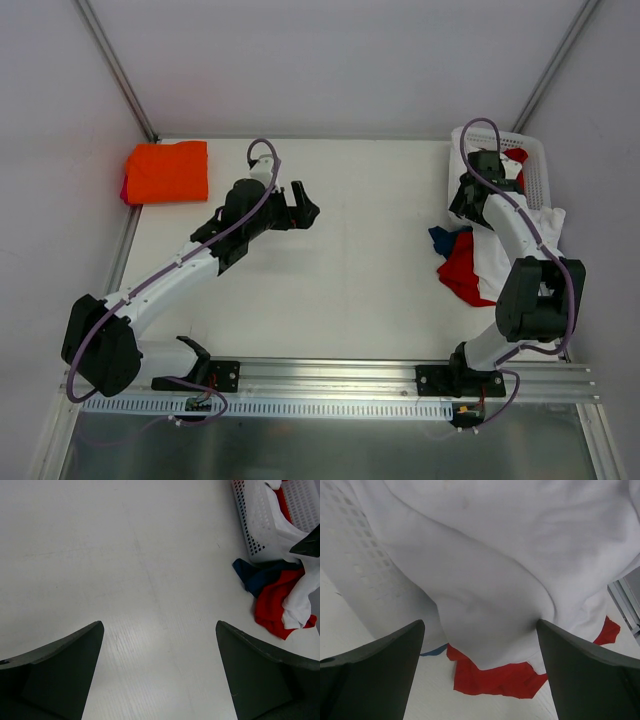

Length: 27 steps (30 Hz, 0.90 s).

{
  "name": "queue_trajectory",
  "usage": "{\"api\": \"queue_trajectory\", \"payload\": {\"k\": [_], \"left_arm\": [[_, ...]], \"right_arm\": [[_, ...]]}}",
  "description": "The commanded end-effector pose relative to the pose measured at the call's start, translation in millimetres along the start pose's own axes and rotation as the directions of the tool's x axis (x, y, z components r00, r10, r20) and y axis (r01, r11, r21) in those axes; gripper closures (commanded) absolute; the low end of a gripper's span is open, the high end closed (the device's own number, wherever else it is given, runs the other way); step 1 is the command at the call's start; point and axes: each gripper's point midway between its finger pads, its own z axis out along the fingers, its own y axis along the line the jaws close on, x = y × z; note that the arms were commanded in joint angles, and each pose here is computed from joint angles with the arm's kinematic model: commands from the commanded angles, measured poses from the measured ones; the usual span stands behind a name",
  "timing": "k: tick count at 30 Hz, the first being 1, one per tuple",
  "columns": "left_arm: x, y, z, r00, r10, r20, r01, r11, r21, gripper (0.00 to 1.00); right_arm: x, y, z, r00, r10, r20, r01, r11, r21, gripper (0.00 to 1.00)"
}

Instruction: Fold and stack the t-shirts

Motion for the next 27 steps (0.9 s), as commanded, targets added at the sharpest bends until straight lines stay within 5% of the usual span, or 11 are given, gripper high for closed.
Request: {"api": "queue_trajectory", "payload": {"k": [1, 5, 7, 9, 10, 11, 20, 27], "left_arm": [[-11.6, -8.8, 2.0, 1.000, -0.001, 0.029, 0.001, 1.000, 0.014, 0.04], [-8.9, -8.5, 5.3, 1.000, -0.007, 0.018, 0.007, 1.000, 0.014, 0.04], [-7.6, -8.5, 6.3, 1.000, -0.008, 0.013, 0.008, 1.000, 0.014, 0.04], [-5.7, -7.5, 8.2, 1.000, -0.008, 0.007, 0.008, 1.000, 0.011, 0.04], [-4.8, -7.4, 9.3, 1.000, -0.010, 0.004, 0.010, 1.000, 0.011, 0.04], [-4.9, -7.7, 9.6, 1.000, -0.008, 0.003, 0.008, 1.000, 0.012, 0.04], [-0.3, -5.9, 14.6, 1.000, -0.009, -0.013, 0.009, 1.000, 0.007, 0.04], [0.7, -5.8, 17.7, 1.000, -0.011, -0.019, 0.011, 1.000, 0.005, 0.05]], "right_arm": [[7.5, -2.4, 3.1, 0.998, 0.057, -0.017, -0.057, 0.998, 0.013, 0.01], [11.5, -21.4, 8.5, 0.999, 0.042, -0.003, -0.041, 0.994, 0.104, 0.01], [12.2, -25.5, 9.2, 0.999, 0.047, 0.001, -0.046, 0.992, 0.119, 0.11], [11.9, -28.0, 9.2, 0.998, 0.055, 0.009, -0.056, 0.990, 0.132, 0.61], [11.2, -28.6, 8.3, 0.998, 0.058, 0.013, -0.059, 0.989, 0.137, 0.94], [11.5, -28.9, 9.0, 0.998, 0.061, 0.011, -0.062, 0.988, 0.139, 0.99], [-1.8, -24.6, -10.9, 0.997, 0.062, 0.055, -0.068, 0.991, 0.112, 1.00], [-27.3, 22.4, -68.1, 0.989, 0.009, 0.146, -0.006, 1.000, -0.022, 0.99]]}}
